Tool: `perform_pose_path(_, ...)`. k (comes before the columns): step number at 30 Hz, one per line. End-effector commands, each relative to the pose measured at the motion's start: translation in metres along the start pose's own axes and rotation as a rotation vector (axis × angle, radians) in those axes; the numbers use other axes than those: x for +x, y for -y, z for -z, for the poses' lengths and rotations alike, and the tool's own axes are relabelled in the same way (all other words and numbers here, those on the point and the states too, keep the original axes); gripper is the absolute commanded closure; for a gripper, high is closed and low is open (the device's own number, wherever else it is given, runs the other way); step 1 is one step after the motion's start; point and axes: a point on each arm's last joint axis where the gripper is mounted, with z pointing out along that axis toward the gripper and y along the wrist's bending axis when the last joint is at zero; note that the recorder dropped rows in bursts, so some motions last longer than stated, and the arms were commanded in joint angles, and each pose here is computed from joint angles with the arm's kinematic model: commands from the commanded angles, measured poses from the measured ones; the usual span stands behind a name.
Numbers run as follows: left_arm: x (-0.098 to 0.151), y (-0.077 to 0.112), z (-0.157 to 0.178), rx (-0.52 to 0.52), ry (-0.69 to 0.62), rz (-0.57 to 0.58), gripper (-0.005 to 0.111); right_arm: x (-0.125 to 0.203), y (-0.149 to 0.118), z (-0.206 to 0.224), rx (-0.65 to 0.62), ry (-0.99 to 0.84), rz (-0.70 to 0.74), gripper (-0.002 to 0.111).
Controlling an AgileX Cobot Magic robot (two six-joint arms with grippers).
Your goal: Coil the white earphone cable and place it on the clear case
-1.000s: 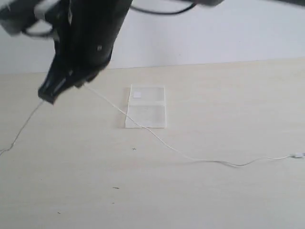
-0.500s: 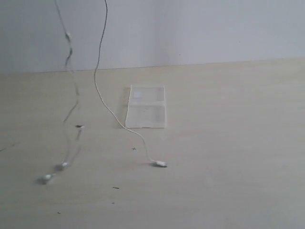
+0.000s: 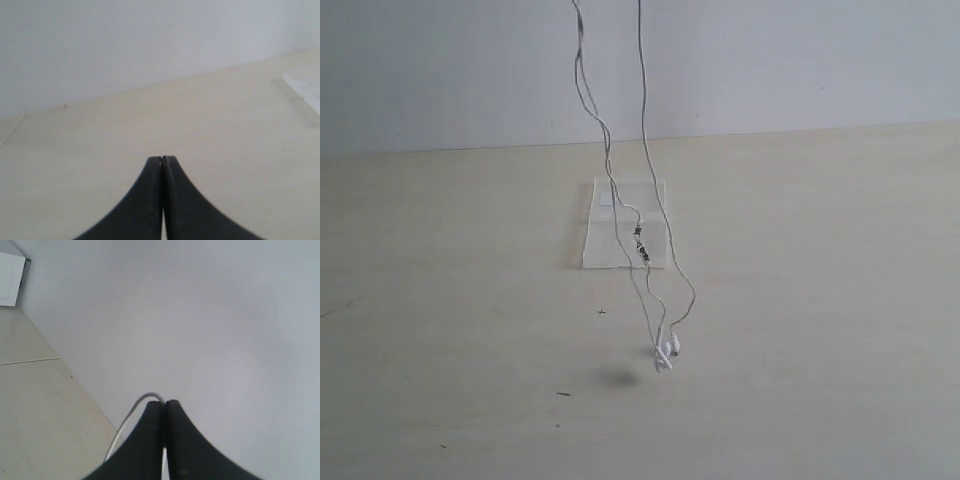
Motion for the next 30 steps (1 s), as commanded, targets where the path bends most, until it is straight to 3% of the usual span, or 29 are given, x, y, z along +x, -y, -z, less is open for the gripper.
perform_pose_path(1, -0.025, -0.001, 0.004, -0.012, 0.287, -0.010, 0.107, -0.007, 0.006, 0.010, 0.015, 0.015, -0.007, 0.108)
perform_pose_path(4, -0.039, -0.001, 0.010, -0.014, 0.452, -0.006, 0.107, -0.011, 0.008, 0.015, 0.018, 0.023, -0.015, 0.108)
perform_pose_path(8, -0.048, -0.001, 0.014, 0.006, 0.561, 0.067, 0.107, -0.015, 0.012, 0.020, 0.030, 0.036, -0.013, 0.108)
perform_pose_path(12, -0.051, -0.001, 0.016, 0.045, 0.596, 0.191, 0.107, -0.020, 0.015, 0.025, 0.039, 0.057, -0.019, 0.108)
perform_pose_path(27, -0.059, -0.001, 0.022, 0.078, 0.708, 0.250, 0.107, -0.019, 0.017, 0.026, 0.055, 0.040, -0.008, 0.108)
perform_pose_path(30, -0.060, -0.001, 0.024, 0.119, 0.727, 0.350, 0.107, -0.019, 0.017, 0.026, 0.053, 0.033, -0.011, 0.108)
